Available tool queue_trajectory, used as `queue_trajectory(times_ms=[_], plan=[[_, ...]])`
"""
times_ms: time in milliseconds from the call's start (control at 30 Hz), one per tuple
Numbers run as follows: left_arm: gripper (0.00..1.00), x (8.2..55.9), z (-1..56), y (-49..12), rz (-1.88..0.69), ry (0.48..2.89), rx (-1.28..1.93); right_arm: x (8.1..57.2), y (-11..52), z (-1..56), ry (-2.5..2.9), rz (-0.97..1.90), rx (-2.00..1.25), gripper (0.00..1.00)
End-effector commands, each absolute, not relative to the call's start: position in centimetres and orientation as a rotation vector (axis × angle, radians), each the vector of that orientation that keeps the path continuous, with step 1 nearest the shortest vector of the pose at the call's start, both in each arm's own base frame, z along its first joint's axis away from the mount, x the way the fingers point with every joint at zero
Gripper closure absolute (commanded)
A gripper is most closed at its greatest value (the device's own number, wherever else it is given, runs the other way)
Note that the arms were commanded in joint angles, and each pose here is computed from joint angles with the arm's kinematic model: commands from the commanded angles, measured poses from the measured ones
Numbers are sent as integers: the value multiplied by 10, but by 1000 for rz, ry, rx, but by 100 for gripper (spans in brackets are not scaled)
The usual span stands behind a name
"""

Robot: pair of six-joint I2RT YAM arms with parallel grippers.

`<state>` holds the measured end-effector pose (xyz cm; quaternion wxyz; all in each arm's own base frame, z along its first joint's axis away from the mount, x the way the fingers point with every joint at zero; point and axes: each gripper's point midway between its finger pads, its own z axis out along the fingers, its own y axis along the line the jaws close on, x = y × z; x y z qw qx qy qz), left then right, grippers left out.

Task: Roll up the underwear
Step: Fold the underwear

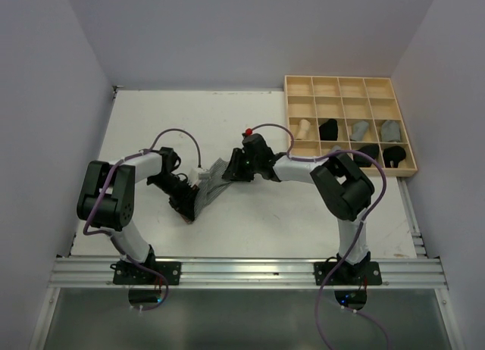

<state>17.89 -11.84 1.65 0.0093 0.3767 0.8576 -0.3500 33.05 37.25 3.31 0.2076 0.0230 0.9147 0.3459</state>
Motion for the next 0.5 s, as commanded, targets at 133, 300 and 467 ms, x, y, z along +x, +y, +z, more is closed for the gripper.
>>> queue_trajectory(times_ms=[133, 300, 467], plan=[[75, 189, -17, -82, -813, 2722, 1360, 338, 367, 49, 2499, 914, 54, 58], [75, 188, -18, -81, -816, 2724, 1362, 340, 361, 53, 2469, 888, 54, 57], [75, 188, -18, -82, -819, 2725, 1355, 339, 362, 53, 2467, 898, 45, 56]])
